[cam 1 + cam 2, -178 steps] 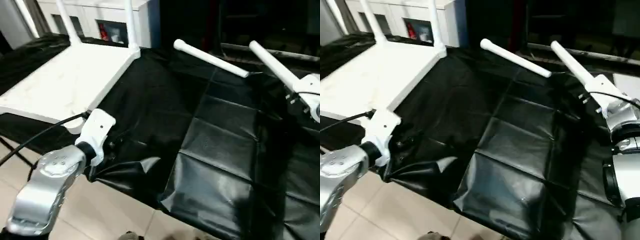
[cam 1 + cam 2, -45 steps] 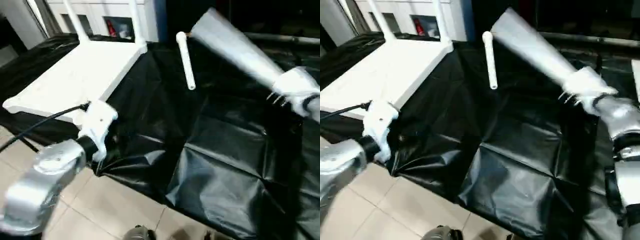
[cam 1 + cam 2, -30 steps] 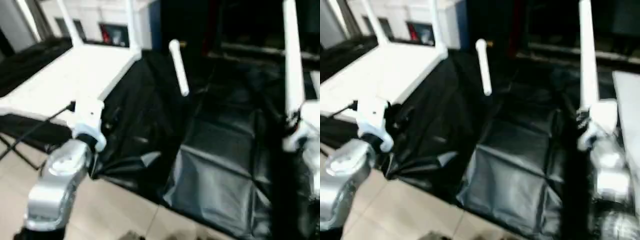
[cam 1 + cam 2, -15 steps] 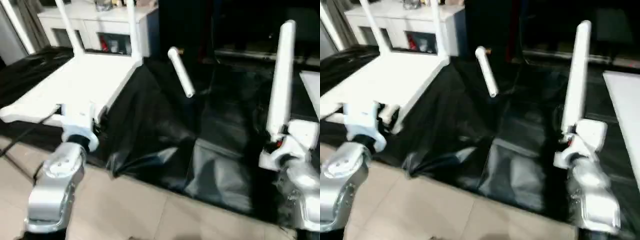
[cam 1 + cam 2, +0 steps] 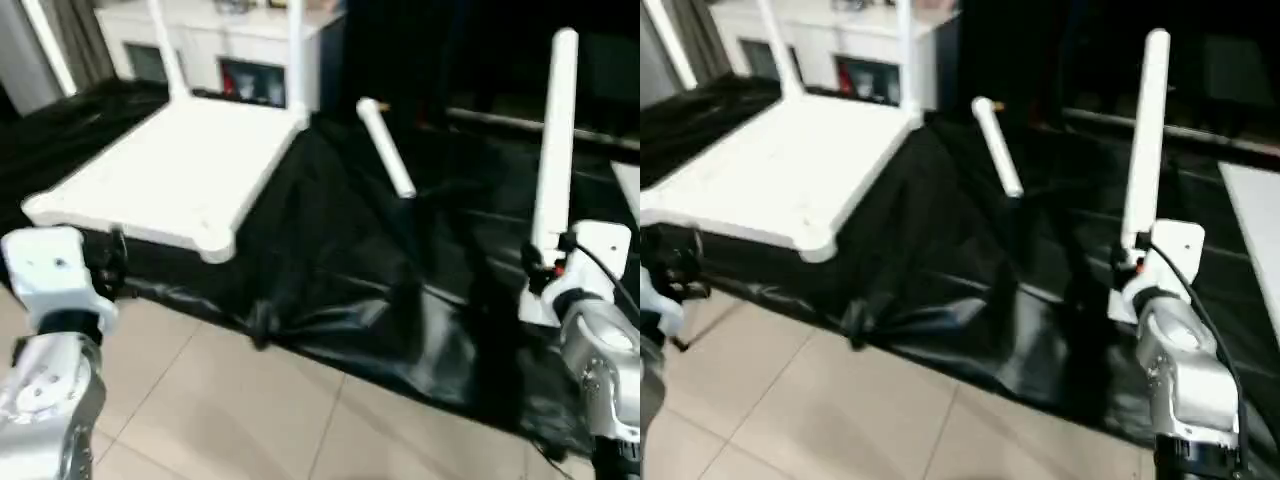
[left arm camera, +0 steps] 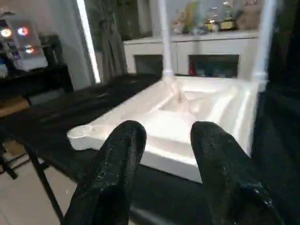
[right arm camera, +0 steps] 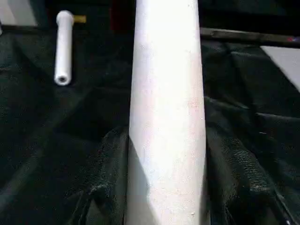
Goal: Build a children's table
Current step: Pick table leg
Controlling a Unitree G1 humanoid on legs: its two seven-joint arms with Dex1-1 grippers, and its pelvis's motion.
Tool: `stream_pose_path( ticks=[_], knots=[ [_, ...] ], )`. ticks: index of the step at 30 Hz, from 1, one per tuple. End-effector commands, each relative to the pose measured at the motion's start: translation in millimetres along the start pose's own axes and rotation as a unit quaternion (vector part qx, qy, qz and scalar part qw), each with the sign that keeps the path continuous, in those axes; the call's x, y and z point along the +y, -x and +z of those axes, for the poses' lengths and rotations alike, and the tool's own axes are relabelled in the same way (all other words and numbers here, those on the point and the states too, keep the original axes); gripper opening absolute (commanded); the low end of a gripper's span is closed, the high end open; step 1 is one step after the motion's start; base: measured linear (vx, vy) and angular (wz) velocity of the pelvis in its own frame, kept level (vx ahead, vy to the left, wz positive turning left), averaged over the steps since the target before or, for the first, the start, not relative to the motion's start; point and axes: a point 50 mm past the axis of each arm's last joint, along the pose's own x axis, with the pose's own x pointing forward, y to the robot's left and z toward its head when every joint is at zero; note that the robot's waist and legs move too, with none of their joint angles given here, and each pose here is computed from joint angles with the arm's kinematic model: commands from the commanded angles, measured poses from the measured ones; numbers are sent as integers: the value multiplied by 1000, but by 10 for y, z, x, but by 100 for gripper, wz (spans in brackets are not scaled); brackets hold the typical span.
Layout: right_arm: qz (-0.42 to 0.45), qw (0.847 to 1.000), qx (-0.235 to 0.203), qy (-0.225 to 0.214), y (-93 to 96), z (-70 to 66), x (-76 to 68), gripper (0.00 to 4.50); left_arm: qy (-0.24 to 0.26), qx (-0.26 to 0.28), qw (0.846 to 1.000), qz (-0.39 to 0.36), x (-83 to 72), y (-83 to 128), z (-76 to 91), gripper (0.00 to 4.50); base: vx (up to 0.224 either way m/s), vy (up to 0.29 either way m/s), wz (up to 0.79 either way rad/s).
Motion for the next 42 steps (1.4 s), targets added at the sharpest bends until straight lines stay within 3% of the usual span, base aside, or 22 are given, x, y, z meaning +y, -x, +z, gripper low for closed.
stream_pose_path(
  ticks=[1, 16, 25, 30, 35, 37, 38, 42],
  knots=[
    [12, 1000, -2, -1, -26, 43, 44, 189, 4, 6, 1000, 5, 19, 5, -9, 213, 151, 67, -2],
    [15, 1000, 13, -12, 128, -117, 36, 189, 1, 10, 1000, -21, -19, -149, -27, 213, 133, 11, 4],
    [10, 1000, 8, -17, 173, -134, 75, 189, 4, 8, 999, -49, -107, -305, -17, 213, 197, -24, -52],
    [56, 997, 13, 53, 118, -73, 135, 189, 5, 24, 998, -58, -163, -324, -78, 213, 164, 22, -14],
    [86, 983, 52, 156, -24, 7, 61, 189, -7, 14, 991, -130, -363, -279, -58, 213, 110, 62, -7],
    [91, 979, 61, 173, -51, 19, 50, 189, -10, 11, 989, -147, -403, -272, -48, 213, 0, 0, 0],
    [112, 968, 82, 211, -107, 36, 59, 189, -14, 9, 982, -186, -478, -252, -37, 213, 0, 0, 0],
    [160, 951, 121, 235, -228, 64, 139, 189, -50, 17, 968, -246, -565, -216, -61, 213, -67, 7, -4]
  ],
)
